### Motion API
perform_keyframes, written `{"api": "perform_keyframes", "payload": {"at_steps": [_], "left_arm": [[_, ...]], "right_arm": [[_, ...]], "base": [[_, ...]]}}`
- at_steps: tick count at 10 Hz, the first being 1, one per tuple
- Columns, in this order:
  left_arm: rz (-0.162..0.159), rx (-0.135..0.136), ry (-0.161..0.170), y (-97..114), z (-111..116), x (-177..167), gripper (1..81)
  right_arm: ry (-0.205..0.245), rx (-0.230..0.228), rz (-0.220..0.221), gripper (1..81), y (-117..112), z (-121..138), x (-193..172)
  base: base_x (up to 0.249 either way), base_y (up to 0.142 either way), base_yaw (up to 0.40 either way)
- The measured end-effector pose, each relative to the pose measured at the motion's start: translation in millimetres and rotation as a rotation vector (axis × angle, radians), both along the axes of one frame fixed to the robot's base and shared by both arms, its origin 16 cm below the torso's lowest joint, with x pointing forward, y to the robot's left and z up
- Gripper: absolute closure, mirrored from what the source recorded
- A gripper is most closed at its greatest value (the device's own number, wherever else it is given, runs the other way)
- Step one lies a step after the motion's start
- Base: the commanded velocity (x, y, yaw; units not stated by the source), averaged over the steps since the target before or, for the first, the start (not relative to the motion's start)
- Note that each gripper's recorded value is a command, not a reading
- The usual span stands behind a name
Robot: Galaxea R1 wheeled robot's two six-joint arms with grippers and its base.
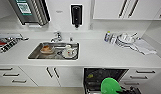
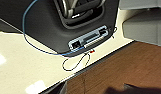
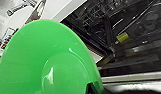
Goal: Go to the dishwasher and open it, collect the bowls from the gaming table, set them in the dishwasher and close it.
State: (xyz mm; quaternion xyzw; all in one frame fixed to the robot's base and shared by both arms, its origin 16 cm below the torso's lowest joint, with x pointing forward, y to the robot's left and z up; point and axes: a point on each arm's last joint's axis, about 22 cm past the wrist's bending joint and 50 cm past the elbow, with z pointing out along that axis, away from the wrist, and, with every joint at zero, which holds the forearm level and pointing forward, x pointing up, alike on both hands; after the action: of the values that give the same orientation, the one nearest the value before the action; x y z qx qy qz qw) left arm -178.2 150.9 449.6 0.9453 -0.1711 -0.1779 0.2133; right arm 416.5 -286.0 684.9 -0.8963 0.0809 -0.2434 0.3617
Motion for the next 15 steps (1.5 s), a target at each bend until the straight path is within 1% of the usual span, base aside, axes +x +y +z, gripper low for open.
{"api": "perform_keyframes", "payload": {"at_steps": [1,2,3,4,5,6,7,8,9,11,12,13,14,15], "left_arm": [[0.003,-0.014,0.016,-13.6,5.7,-11.7,1.0],[0.005,-0.017,0.020,-21.2,7.1,-15.3,1.0],[0.003,-0.008,0.019,-21.4,5.6,-15.3,1.0],[0.000,0.002,0.019,-19.6,4.2,-15.7,1.0],[0.000,0.006,0.022,-18.7,4.5,-18.2,1.0],[-0.001,0.006,0.029,-19.0,6.3,-22.9,1.0],[0.000,0.005,0.034,-20.8,7.8,-26.3,1.0],[0.002,0.002,0.034,-23.9,8.2,-26.1,1.0],[0.003,-0.002,0.032,-26.8,8.3,-25.1,1.0],[0.007,-0.005,0.032,-30.8,8.6,-24.2,1.0],[0.028,0.003,0.041,-31.5,8.8,-24.2,1.0],[0.059,0.018,0.052,-30.8,8.4,-23.6,1.0],[0.118,0.051,0.066,-26.9,6.1,-20.5,1.0],[0.186,0.087,0.069,-21.2,1.0,-11.0,1.0]], "right_arm": [[0.012,-0.009,0.002,81.1,4.4,-8.1,7.0],[0.026,-0.004,0.009,81.1,18.5,-17.1,11.6],[0.041,0.011,0.011,81.1,35.6,-26.5,13.5],[0.056,0.007,0.008,81.1,41.4,-35.9,16.2],[0.068,-0.009,-0.023,1.0,30.2,-43.4,22.0],[0.069,-0.034,-0.049,1.0,14.1,-48.0,30.2],[0.069,-0.041,-0.069,1.0,6.9,-47.0,40.3],[0.067,-0.034,-0.081,1.0,7.3,-43.4,49.2],[0.065,-0.033,-0.081,1.0,7.6,-42.3,51.0],[0.080,-0.047,-0.084,1.0,-1.1,-44.4,46.0],[0.088,-0.056,-0.084,1.0,-9.6,-41.9,42.2],[0.120,-0.082,-0.075,1.0,-22.5,-42.2,32.0],[0.156,-0.111,-0.066,1.0,-36.2,-44.4,19.8],[0.207,-0.146,-0.057,1.0,-52.2,-52.0,-2.9]], "base": [[0.000,0.000,0.000],[0.000,0.000,0.000],[0.000,0.000,0.000],[0.000,0.000,0.000],[0.000,0.000,0.000],[0.000,0.000,0.000],[0.000,0.000,0.000],[0.000,0.000,0.000],[0.000,0.000,0.000],[0.000,0.000,0.000],[0.000,0.000,0.000],[0.000,0.000,0.000],[0.000,0.000,0.000],[0.000,0.000,0.000]]}}
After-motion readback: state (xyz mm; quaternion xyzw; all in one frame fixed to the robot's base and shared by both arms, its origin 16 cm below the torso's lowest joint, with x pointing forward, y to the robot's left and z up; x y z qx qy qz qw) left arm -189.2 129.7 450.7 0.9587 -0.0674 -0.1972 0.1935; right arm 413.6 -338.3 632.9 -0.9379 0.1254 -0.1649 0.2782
